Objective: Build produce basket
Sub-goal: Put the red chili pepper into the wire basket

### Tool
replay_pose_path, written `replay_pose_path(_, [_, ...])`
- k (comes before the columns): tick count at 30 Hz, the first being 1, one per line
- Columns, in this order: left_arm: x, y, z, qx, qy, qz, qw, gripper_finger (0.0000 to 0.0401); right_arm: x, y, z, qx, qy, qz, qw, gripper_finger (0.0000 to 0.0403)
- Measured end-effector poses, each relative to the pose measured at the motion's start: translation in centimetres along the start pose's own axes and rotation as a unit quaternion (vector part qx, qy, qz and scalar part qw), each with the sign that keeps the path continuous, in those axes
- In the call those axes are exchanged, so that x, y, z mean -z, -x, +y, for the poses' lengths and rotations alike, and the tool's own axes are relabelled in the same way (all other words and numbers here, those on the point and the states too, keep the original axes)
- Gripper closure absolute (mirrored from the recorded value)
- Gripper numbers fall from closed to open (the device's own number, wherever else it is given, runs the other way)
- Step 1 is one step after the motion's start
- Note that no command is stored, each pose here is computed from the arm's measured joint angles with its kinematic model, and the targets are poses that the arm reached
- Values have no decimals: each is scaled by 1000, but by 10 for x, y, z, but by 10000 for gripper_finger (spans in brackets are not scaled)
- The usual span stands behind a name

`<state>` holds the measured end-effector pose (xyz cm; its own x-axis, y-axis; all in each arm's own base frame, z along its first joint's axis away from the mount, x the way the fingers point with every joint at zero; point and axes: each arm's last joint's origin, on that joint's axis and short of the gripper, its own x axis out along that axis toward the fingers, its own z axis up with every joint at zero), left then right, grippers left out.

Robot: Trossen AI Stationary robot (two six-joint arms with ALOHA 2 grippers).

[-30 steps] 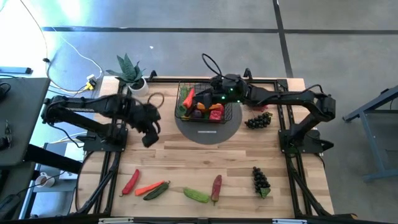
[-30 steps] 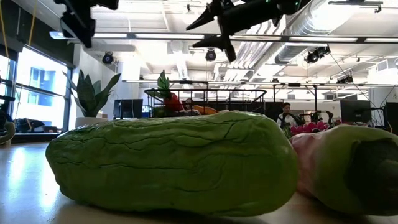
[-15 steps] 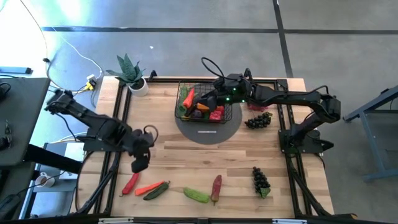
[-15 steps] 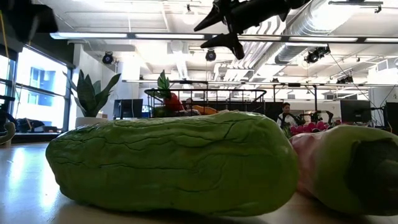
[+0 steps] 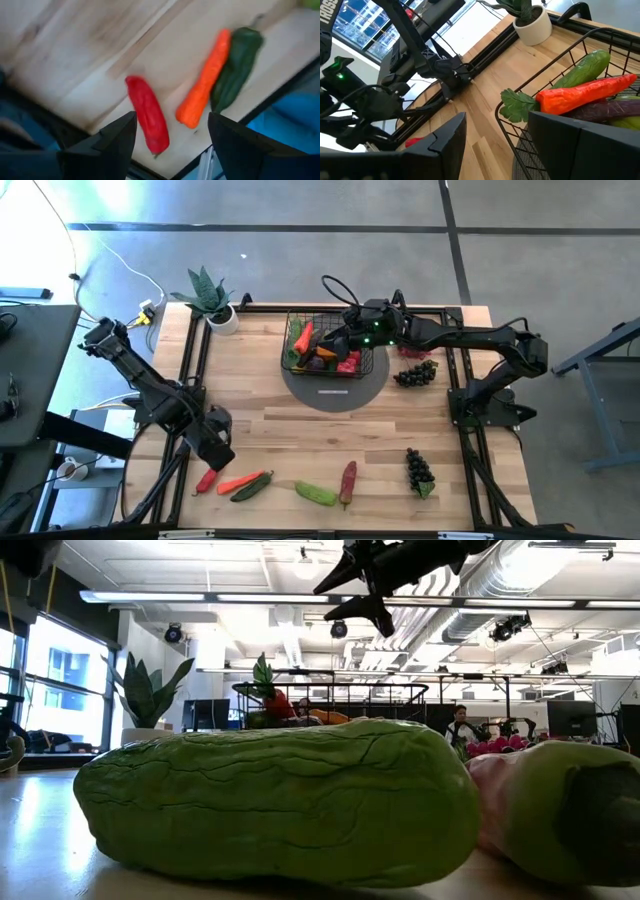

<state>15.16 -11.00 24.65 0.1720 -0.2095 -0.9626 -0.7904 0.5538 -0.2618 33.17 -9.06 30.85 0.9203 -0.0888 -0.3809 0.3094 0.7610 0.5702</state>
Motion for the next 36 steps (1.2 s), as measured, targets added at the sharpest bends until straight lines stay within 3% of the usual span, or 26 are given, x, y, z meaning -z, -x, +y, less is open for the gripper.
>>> replay_pose_path(7, [10,-19,3,-44,76,23,996,164,0,0,0,0,0,0,1000,208])
replay_pose_path(36, [17,-107,-25,-165,96,20,981,165,1,0,1,-19,-1,17,1000,208])
